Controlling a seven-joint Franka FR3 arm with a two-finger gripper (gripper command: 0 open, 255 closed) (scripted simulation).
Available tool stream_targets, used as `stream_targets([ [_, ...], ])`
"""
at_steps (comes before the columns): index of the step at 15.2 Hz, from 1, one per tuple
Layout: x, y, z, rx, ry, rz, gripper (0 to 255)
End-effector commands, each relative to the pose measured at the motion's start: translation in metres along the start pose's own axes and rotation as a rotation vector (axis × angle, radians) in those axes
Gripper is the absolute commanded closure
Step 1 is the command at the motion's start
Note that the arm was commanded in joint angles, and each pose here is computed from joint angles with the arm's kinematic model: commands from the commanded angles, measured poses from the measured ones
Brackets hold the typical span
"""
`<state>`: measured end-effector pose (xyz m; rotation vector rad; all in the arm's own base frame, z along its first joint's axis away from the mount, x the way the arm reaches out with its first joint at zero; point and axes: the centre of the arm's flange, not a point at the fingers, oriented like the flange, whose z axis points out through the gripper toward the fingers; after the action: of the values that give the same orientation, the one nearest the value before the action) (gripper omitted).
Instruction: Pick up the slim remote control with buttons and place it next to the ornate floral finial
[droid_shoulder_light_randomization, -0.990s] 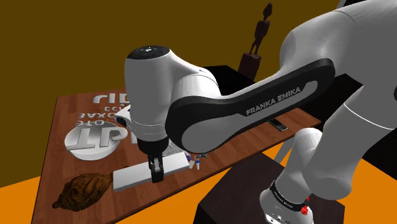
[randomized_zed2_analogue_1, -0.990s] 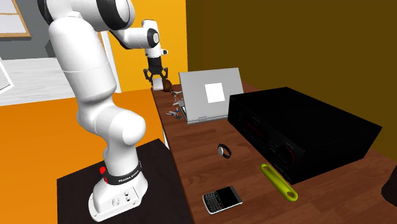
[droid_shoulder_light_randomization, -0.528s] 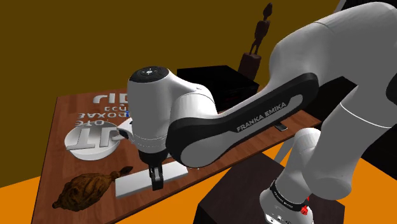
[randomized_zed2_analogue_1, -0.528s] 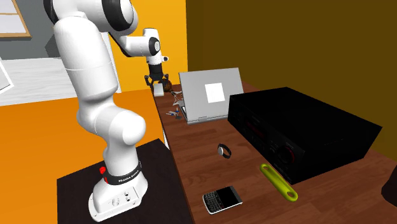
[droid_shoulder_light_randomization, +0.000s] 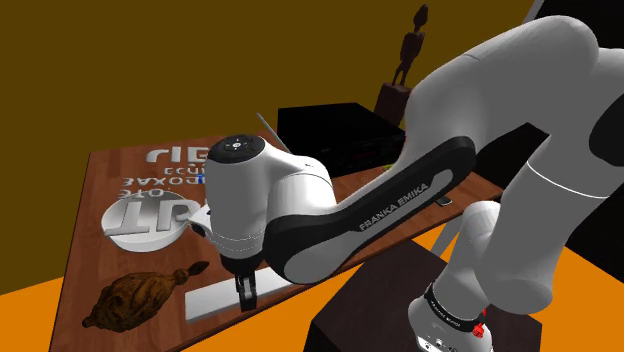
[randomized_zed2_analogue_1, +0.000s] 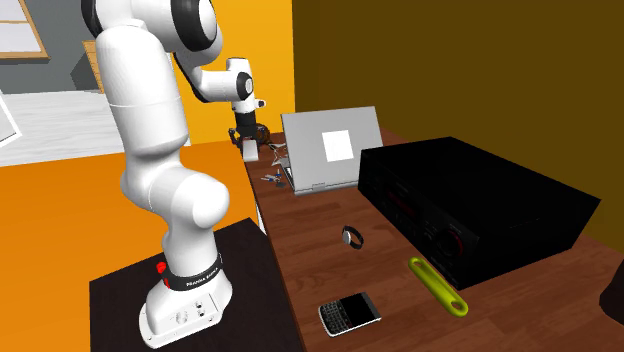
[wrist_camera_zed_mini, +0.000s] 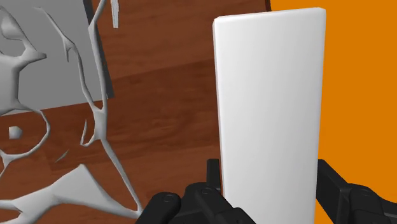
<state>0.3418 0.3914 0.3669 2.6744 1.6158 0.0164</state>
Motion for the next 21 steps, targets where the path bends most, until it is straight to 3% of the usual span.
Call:
stream_targets([
  [1,0.0,0.0,0.01,0.0,0.001,0.0,255],
  [4,0.0,0.0,0.028,0.0,0.001,0.0,255],
  [12,0.0,0.0,0.028,0.0,0.001,0.0,255],
  [13,0.0,0.0,0.028,0.0,0.001,0.0,0],
  [18,0.0,0.0,0.028,0.0,0.001,0.0,0],
  [21,0.0,0.0,-0.012,0.0,0.001,0.0,0],
])
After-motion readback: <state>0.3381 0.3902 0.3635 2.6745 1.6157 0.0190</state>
